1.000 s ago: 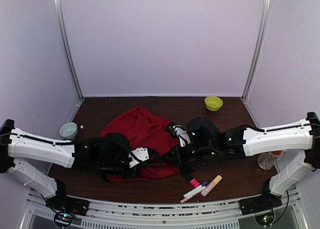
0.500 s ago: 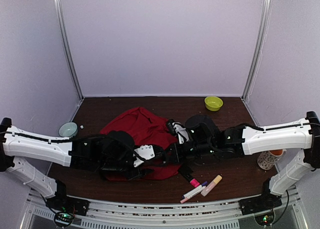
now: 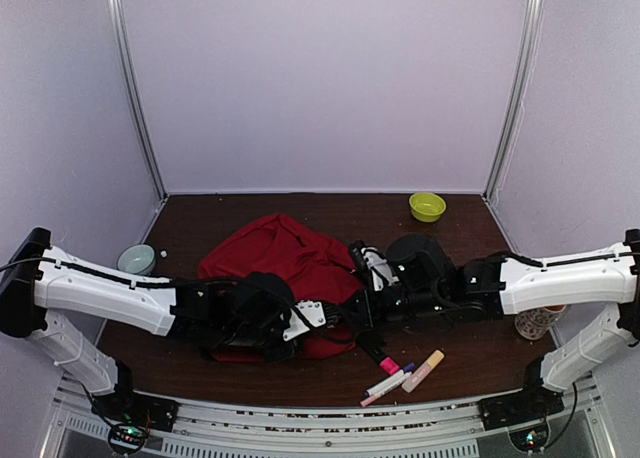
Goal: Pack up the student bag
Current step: Zip the student bag into the largest pocket of the bag.
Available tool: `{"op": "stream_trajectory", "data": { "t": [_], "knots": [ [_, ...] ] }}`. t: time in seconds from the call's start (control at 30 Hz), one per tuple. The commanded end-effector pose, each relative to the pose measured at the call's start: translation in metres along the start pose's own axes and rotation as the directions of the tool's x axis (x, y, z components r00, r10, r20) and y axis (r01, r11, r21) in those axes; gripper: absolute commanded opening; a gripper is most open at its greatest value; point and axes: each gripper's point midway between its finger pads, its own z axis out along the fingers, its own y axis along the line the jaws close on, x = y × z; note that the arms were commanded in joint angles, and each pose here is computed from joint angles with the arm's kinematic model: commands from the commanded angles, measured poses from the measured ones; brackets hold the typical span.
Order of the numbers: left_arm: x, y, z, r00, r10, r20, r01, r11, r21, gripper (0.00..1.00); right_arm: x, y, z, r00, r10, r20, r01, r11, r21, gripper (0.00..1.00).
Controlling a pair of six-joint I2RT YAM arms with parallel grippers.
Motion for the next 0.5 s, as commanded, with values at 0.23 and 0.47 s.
{"op": "stream_trajectory", "data": {
  "t": [0.23, 0.47],
  "knots": [
    [-0.001, -0.004, -0.015, 0.998, -0.04, 0.043, 0.038, 0.999, 0.028, 0.0, -0.008, -0.068, -0.024, 0.994, 0.057, 0.089, -0.071, 0.984, 0.163, 0.0],
    [0.002, 0.001, -0.031, 0.996, -0.062, 0.072, 0.061, 0.998, 0.012, 0.0, -0.025, -0.086, -0.031, 0.993, 0.045, 0.113, -0.067, 0.977, 0.204, 0.0]
  ]
}}
